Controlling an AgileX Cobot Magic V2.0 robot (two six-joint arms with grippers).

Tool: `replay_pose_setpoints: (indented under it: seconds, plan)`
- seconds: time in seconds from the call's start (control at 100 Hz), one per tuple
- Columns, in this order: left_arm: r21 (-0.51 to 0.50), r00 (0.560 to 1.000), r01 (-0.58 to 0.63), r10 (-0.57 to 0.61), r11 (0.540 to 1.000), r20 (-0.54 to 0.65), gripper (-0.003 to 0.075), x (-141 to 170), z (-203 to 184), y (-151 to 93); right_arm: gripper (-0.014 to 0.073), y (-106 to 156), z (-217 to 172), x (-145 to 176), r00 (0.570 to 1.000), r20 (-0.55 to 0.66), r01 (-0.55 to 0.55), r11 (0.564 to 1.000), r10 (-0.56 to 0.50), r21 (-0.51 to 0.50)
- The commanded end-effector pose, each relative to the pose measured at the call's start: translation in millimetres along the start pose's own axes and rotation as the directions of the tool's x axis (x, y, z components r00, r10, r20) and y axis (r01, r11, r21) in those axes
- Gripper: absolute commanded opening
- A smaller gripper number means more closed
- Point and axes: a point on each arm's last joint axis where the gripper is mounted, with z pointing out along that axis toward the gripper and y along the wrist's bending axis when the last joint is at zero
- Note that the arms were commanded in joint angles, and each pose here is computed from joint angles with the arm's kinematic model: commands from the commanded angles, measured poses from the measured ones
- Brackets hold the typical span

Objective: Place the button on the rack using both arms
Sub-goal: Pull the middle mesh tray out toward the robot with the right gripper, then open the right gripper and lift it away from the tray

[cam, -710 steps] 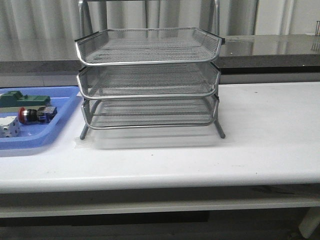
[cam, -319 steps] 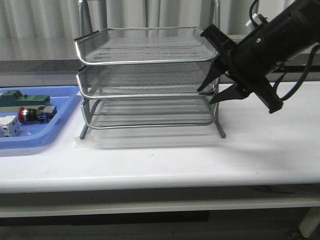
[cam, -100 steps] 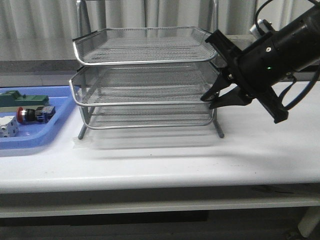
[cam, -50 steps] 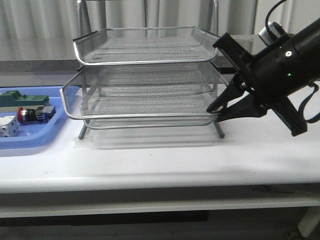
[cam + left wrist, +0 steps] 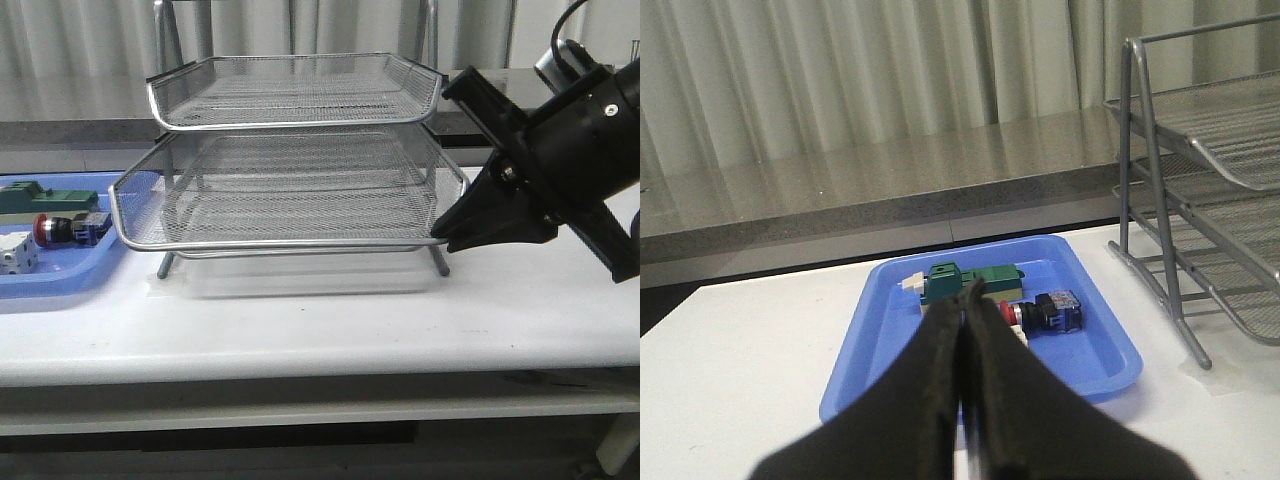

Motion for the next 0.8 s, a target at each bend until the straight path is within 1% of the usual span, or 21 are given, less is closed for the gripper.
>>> replay_pose_setpoints:
  seconds: [0.0, 0.09, 0.16, 0.23, 0.38, 0.43, 0.47, 0.52, 0.64, 0.79]
  plan:
    - [-0.010, 0.998, 0.012, -0.012, 1.000, 0.057, -0.0021, 9, -1, -1, 0.0025, 14, -13, 7, 0.992, -0.034, 0.117, 0.991, -0.119, -0.058]
    - [-0.010, 0.998, 0.018, -0.018, 1.000, 0.057, -0.0021, 9, -1, -1, 0.0028, 18, -19, 6, 0.989, -0.012, 0.144, 0.987, -0.145, -0.068]
    - [-0.010, 0.998, 0.018, -0.018, 1.000, 0.057, -0.0021, 9, -1, -1, 0.0077, 20, -22, 6, 0.986, -0.001, 0.164, 0.984, -0.165, -0.075]
    - [-0.010, 0.998, 0.012, -0.012, 1.000, 0.057, -0.0021, 9, -1, -1, 0.0176, 21, -24, 6, 0.985, 0.006, 0.174, 0.981, -0.174, -0.081]
    - [-0.010, 0.998, 0.018, -0.018, 1.000, 0.057, -0.0021, 9, -1, -1, 0.0461, 23, -26, 8, 0.984, -0.004, 0.180, 0.979, -0.181, -0.095]
    - [-0.010, 0.998, 0.012, -0.012, 1.000, 0.057, -0.0021, 9, -1, -1, 0.0527, 24, -26, 9, 0.983, -0.010, 0.179, 0.979, -0.181, -0.099]
    - [-0.010, 0.998, 0.018, -0.018, 1.000, 0.057, -0.0021, 9, -1, -1, 0.0562, 24, -26, 9, 0.983, -0.013, 0.179, 0.979, -0.182, -0.101]
    - [-0.010, 0.998, 0.018, -0.018, 1.000, 0.057, -0.0021, 9, -1, -1, 0.0576, 24, -26, 9, 0.983, -0.016, 0.179, 0.978, -0.182, -0.103]
    - [-0.010, 0.998, 0.018, -0.018, 1.000, 0.057, -0.0021, 9, -1, -1, 0.0575, 24, -27, 9, 0.983, -0.014, 0.183, 0.978, -0.185, -0.104]
    - [-0.010, 0.998, 0.012, -0.012, 1.000, 0.057, -0.0021, 9, -1, -1, 0.0575, 27, -36, 10, 0.970, 0.008, 0.242, 0.966, -0.242, -0.092]
